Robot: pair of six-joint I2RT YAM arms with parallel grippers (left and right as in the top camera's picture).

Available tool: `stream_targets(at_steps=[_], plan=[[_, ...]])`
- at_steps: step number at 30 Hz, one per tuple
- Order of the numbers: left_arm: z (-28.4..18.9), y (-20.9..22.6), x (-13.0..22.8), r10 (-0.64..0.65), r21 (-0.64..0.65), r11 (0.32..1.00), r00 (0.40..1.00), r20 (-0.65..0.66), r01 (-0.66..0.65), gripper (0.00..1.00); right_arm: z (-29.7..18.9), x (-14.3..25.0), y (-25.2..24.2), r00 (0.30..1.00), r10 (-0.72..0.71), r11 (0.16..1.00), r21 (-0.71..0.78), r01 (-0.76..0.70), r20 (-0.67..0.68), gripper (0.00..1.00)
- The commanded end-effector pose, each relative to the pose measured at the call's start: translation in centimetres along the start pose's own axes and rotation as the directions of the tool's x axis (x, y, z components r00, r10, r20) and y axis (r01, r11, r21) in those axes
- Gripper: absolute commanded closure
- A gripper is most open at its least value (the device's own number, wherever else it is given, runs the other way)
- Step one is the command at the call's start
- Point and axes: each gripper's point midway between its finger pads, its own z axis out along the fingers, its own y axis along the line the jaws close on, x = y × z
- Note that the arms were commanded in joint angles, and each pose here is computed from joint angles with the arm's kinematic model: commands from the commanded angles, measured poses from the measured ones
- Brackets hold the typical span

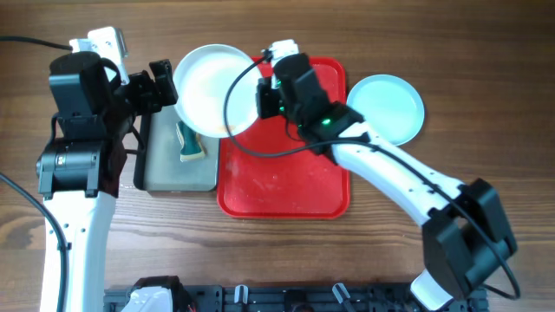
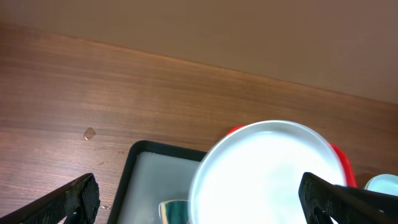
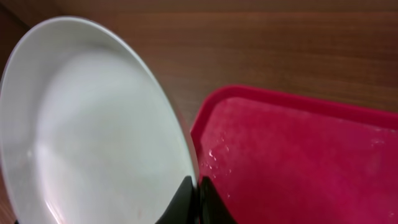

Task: Clean dirty plates on tray and stack at the side
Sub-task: 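Lift the white plate with the right gripper and tilt it over the black tray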

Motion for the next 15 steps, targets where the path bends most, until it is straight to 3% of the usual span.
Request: stream_targets(at_steps=[1,8,15], plan=[[-0.4,0.0,-0.6,0.006,-0.007,1.0,1.0,0.018,-0.006,0.0,1.9,0.9,1.5,0.997,-0.066,0.998,0.023,0.065,0.026,0.96],[-0.4,0.0,-0.6,0.006,-0.007,1.0,1.0,0.018,-0.006,0.0,3.4,0.8,4.7,0.933,-0.33,0.943,0.099,0.319,0.142,0.96],[-0.4,0.0,-0.6,0.006,-0.007,1.0,1.0,0.018,-0.005,0.0,2.8,-0.6,7.0,0.865,-0.449,0.894,0.108,0.436,0.223,0.96]])
